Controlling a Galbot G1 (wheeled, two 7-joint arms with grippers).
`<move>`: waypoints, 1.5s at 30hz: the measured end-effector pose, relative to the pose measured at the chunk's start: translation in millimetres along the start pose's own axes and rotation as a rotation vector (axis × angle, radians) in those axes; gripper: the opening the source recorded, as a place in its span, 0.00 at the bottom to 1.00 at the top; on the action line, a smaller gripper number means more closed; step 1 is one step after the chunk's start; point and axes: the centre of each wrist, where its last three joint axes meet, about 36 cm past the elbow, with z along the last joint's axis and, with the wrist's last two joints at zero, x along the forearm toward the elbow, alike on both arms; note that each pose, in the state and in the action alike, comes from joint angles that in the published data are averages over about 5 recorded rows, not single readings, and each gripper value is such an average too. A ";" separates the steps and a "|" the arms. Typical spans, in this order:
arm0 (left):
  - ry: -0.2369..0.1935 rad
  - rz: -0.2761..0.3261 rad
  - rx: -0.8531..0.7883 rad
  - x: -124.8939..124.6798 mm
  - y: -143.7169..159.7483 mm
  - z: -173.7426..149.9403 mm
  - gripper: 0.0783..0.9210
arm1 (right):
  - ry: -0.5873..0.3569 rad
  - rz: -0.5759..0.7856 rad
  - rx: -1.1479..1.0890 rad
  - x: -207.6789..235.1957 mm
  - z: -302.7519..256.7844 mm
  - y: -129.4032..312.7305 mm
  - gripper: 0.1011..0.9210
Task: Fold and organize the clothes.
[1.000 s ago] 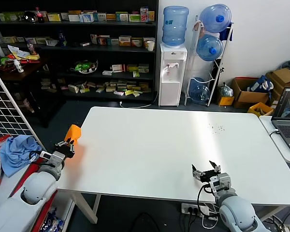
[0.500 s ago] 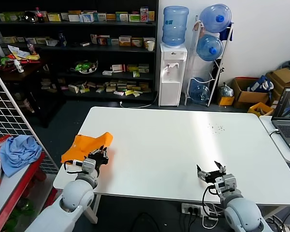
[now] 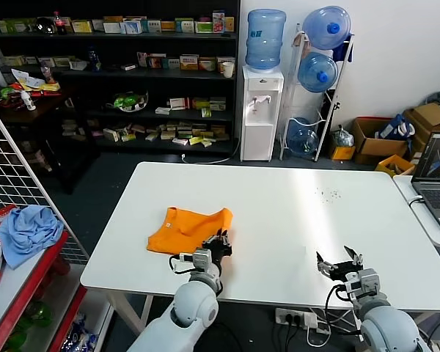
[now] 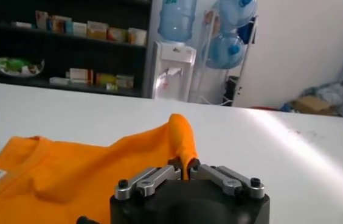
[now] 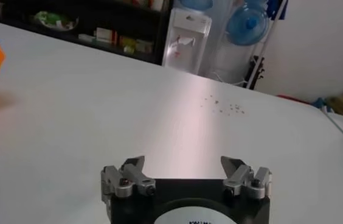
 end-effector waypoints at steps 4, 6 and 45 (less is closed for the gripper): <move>-0.016 0.021 0.070 -9.6 -30.1 6.8 0.07 | 0.002 0.011 -0.001 0.6 0.7 -4.9 0.88; -0.029 0.029 0.101 -14.0 -41.0 10.0 0.10 | 0.002 0.013 -0.002 0.8 1.3 -5.7 0.88; -0.337 -0.093 -0.195 72.1 153.4 64.5 0.88 | -0.242 -0.046 -0.100 -15.6 16.5 11.8 0.88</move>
